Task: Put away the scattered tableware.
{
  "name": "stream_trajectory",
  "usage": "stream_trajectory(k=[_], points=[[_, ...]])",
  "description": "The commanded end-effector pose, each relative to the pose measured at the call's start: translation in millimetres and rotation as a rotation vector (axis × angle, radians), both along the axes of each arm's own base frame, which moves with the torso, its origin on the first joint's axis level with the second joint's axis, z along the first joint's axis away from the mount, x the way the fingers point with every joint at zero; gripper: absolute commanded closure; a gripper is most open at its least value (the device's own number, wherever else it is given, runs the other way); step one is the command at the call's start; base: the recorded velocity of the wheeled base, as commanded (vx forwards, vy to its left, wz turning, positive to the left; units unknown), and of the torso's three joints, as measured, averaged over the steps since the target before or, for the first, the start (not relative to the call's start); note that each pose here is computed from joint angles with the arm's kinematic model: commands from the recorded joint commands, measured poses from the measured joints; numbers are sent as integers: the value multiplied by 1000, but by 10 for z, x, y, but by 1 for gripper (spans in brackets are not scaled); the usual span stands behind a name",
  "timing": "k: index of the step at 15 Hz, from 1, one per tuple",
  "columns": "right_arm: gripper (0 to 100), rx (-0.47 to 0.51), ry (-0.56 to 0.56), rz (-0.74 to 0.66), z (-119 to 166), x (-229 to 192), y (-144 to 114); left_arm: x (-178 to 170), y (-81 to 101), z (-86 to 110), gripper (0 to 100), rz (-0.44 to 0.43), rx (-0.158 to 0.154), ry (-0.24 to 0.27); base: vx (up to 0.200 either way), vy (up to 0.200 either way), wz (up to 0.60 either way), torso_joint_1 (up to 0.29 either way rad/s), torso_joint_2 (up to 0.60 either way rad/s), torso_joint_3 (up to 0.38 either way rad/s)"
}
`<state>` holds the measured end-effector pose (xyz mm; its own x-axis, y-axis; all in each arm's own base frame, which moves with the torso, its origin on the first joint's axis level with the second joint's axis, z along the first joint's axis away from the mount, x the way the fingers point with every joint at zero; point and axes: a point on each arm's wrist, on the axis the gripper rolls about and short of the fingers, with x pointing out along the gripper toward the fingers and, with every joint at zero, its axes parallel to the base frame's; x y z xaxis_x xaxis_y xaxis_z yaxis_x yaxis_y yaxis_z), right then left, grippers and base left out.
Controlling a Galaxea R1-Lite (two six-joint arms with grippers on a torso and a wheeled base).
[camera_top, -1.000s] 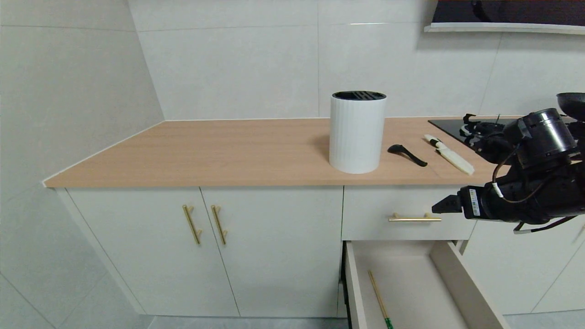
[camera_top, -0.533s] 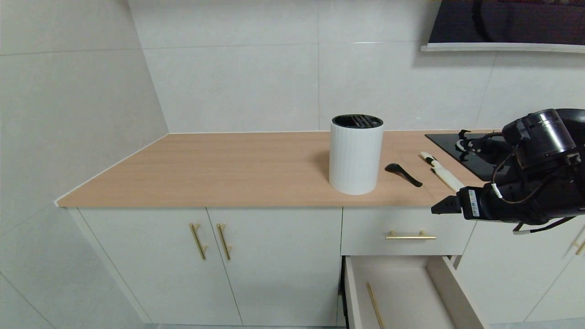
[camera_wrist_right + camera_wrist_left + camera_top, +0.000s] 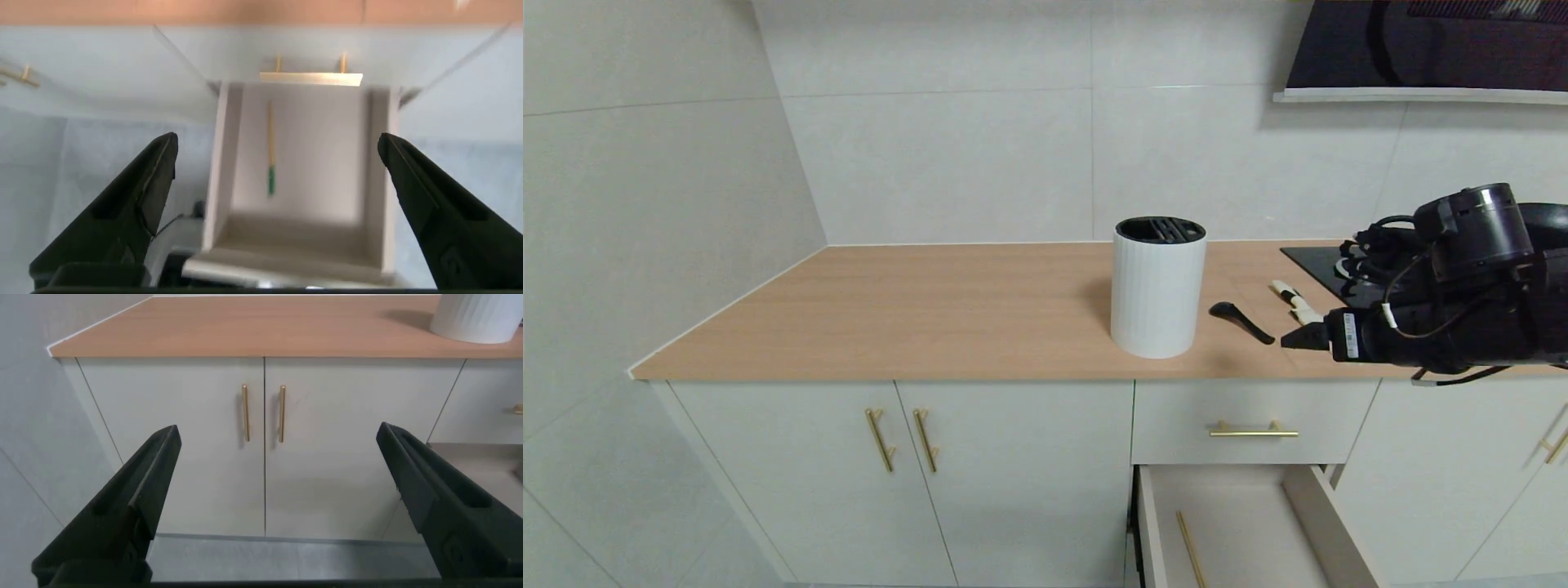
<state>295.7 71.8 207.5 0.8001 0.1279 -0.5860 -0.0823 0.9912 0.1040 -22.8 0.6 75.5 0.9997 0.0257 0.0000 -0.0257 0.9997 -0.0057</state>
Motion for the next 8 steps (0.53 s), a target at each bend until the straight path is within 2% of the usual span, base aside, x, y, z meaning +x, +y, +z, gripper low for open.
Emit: stream_trajectory(k=[1, 2, 4, 6, 8], points=[[0, -33, -28, -7, -260, 435, -26, 0, 0, 0, 0, 0, 0, 0, 0, 0, 0, 0, 0, 0], [0, -94, -70, 17, -414, 755, -48, 0, 0, 0, 0, 0, 0, 0, 0, 0, 0, 0, 0, 0], [0, -144, -106, 32, -555, 1073, -78, 0, 0, 0, 0, 0, 0, 0, 0, 0, 0, 0, 0, 0], [0, -169, -146, 22, -605, 1350, -167, 0, 0, 0, 0, 0, 0, 0, 0, 0, 0, 0, 0, 0], [0, -148, -158, 40, -679, 1525, -211, 0, 0, 0, 0, 0, 0, 0, 0, 0, 0, 0, 0, 0]])
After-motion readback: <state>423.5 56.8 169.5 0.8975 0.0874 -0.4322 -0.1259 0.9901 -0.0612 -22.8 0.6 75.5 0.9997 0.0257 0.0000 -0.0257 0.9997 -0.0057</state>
